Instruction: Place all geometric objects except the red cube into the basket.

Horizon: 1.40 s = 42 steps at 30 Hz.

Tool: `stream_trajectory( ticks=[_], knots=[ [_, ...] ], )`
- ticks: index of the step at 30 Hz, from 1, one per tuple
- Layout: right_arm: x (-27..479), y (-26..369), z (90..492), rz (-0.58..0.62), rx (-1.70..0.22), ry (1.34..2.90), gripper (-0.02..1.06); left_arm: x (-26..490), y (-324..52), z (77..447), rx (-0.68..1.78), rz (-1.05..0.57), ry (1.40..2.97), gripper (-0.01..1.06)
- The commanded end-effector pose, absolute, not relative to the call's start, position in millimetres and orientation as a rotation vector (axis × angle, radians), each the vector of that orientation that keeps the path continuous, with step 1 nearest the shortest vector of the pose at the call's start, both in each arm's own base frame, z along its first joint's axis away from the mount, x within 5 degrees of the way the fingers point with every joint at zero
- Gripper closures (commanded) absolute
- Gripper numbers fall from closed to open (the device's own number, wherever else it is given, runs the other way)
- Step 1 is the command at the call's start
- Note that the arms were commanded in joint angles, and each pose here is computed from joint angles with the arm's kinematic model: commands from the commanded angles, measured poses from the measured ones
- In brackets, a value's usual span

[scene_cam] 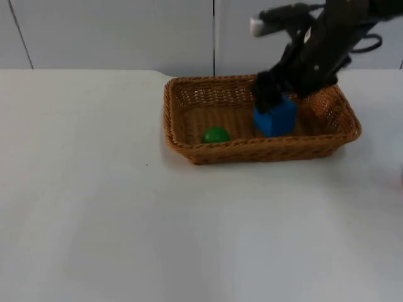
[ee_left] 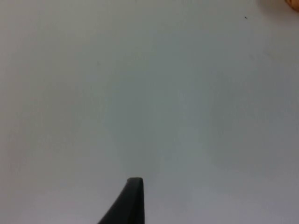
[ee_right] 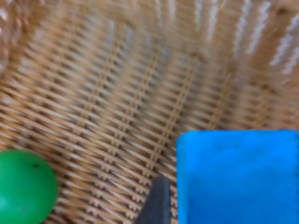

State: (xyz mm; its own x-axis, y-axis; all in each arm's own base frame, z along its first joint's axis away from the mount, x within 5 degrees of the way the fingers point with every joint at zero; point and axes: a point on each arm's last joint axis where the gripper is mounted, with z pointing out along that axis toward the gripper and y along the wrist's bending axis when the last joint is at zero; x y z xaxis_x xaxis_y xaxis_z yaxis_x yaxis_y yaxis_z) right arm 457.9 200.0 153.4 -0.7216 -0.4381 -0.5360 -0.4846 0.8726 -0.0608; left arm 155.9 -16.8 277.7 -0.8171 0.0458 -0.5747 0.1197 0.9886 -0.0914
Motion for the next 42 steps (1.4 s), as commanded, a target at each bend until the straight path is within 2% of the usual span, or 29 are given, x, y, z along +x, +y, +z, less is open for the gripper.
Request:
stream_trajectory(
  ticks=[1,3,4,11,16,18,19,22,30,35,42],
  knots=[
    [453.8,197.1,191.2,0.121,-0.649,2.438,0.31,155.5,-16.2,278.2,0.114,-0.159,2.507,0.00],
    [443.2,192.5,228.0,0.124,-0.646,2.417,0.31,155.5,-16.2,278.2,0.114,-0.159,2.507,0.00],
    [443.2,192.5,228.0,0.124,-0.646,2.417,0.31,155.5,-16.2,278.2,0.114,-0.159,2.507,0.00],
    [384.6,167.5,350.4,0.149,-0.611,2.297,0.31,155.9,-16.2,278.4,0.113,-0.158,2.503,0.00],
    [348.0,151.2,383.5,0.151,-0.600,2.214,0.31,155.9,-16.2,278.4,0.119,-0.157,2.503,0.00],
    [327.0,142.0,389.9,0.154,-0.593,2.189,0.24,155.9,-16.2,278.4,0.119,-0.157,2.503,0.00],
    [327.0,142.0,389.9,0.154,-0.593,2.189,0.24,155.9,-16.2,278.4,0.119,-0.157,2.503,0.00],
    [293.1,127.9,393.6,0.169,-0.580,2.156,-0.01,153.7,-16.3,280.3,0.119,-0.159,2.491,0.00],
    [218.5,95.7,385.4,0.177,-0.571,2.130,-0.01,124.5,-16.0,300.8,0.133,-0.159,2.365,0.00],
    [153.4,67.4,366.8,0.184,-0.555,2.070,-0.01,89.4,-17.5,318.9,0.131,-0.193,2.207,0.00],
    [101.7,45.0,345.3,0.197,-0.531,2.005,-0.01,54.2,-14.7,327.3,0.159,-0.147,2.085,0.00]
  ],
)
